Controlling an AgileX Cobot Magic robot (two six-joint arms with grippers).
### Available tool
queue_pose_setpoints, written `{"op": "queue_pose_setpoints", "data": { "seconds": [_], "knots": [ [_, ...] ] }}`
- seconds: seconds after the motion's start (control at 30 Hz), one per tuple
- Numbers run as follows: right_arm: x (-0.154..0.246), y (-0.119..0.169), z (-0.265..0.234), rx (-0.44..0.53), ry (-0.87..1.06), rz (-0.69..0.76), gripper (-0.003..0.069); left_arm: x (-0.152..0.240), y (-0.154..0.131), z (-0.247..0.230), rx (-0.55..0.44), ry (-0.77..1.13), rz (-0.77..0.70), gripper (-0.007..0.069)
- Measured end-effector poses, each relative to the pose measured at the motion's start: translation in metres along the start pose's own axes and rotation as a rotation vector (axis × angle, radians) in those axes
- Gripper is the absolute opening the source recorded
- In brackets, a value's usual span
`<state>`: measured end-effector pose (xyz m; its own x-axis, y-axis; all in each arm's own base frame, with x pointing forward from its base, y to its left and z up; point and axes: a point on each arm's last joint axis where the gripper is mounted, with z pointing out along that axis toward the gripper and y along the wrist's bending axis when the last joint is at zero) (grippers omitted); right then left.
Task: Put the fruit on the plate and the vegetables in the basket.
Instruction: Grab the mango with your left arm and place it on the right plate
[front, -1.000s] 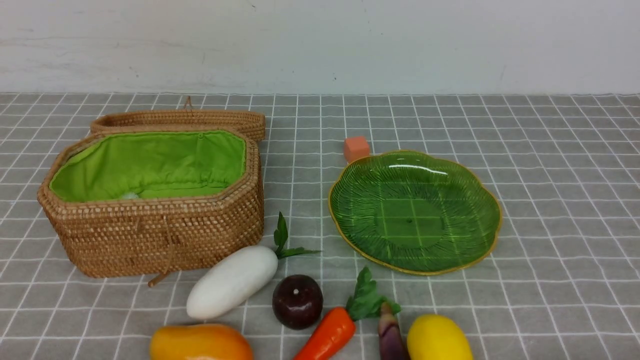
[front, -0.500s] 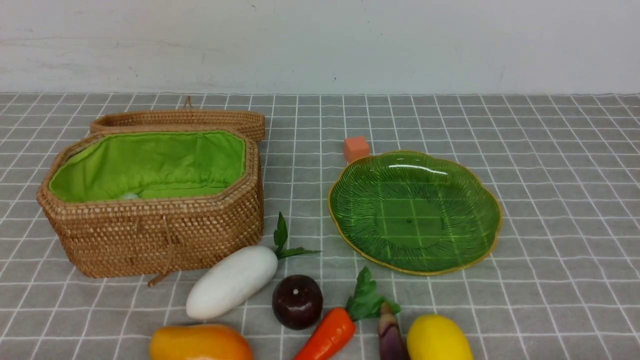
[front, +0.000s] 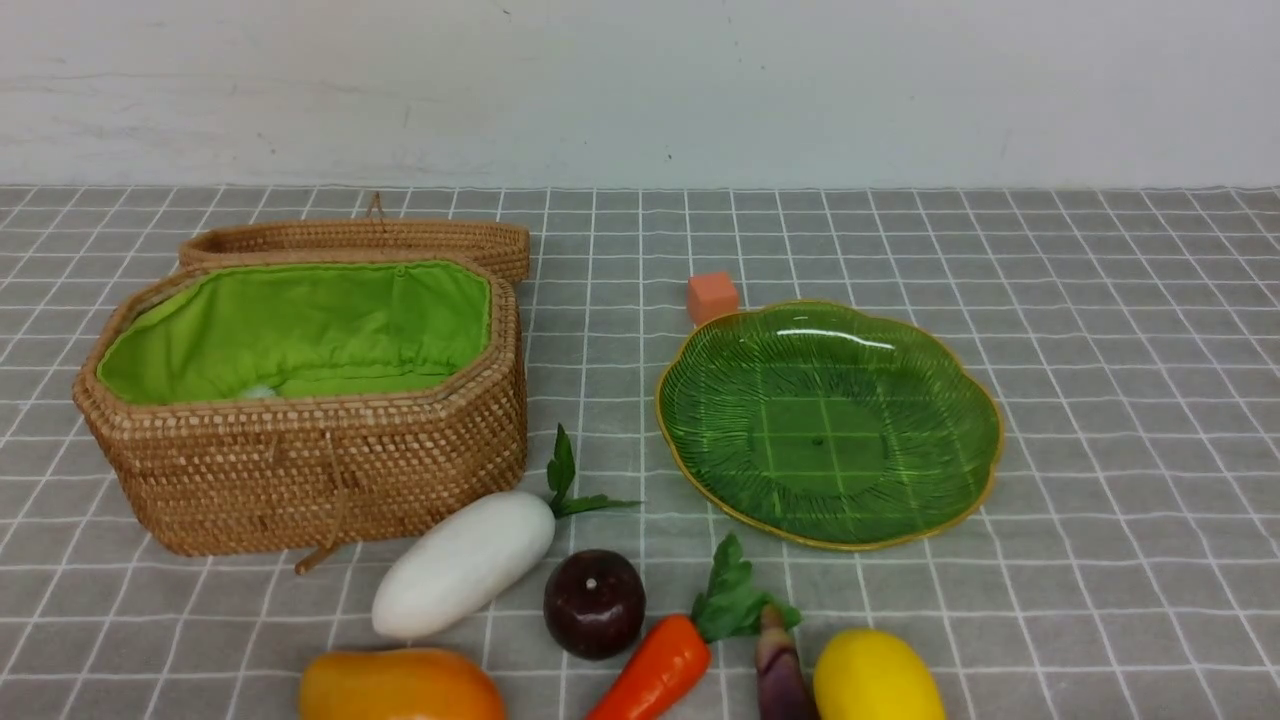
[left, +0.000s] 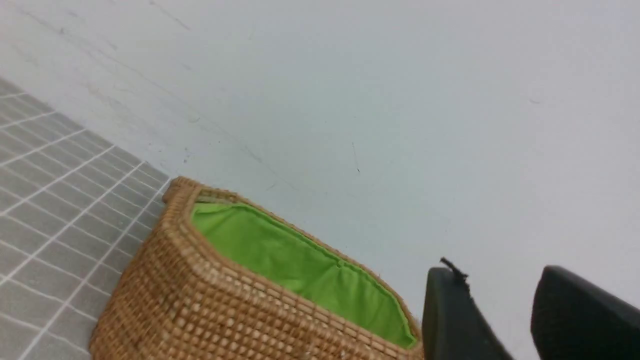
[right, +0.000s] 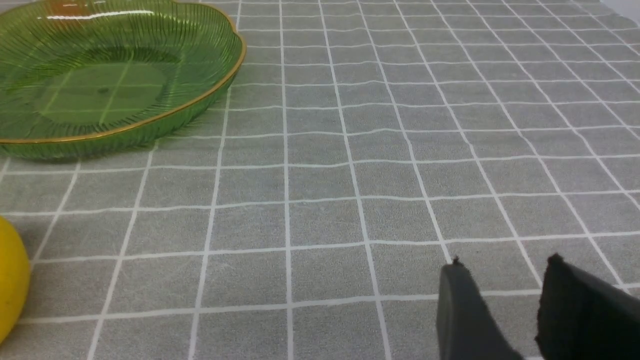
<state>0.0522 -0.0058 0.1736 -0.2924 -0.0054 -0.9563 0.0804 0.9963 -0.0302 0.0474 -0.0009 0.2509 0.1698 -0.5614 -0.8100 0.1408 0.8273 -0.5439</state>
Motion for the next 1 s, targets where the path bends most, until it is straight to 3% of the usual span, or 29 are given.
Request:
{"op": "queue_pose_setpoints", "data": {
  "seconds": [0.17,0.37,0.57,0.67,0.83,0.93,1.0],
  "knots": [
    [0.0,0.0,0.0,0.0,0.0,0.0,0.024,-0.058,-0.039,0.006,-0.041,0.08,0.114,0.0239],
    [0.0,0.0,0.0,0.0,0.0,0.0,0.024,-0.077,-0.05,0.03,-0.148,0.268,0.215,0.0239],
    [0.0,0.0,0.0,0.0,0.0,0.0,0.024,-0.067,-0.05,0.041,-0.142,0.402,0.161,0.0239],
    [0.0,0.0,0.0,0.0,0.0,0.0,0.024,-0.051,-0.048,0.044,-0.156,0.577,0.141,0.0239],
    [0.0,0.0,0.0,0.0,0.0,0.0,0.024,-0.012,-0.042,0.052,-0.213,1.027,0.27,0.0253],
    [0.0,0.0,0.0,0.0,0.0,0.0,0.024,-0.003,-0.044,0.059,-0.234,1.13,0.265,0.0272],
    [0.0,0.0,0.0,0.0,0.0,0.0,0.024,0.008,-0.05,0.071,-0.206,1.228,0.305,0.0328]
  ]
}}
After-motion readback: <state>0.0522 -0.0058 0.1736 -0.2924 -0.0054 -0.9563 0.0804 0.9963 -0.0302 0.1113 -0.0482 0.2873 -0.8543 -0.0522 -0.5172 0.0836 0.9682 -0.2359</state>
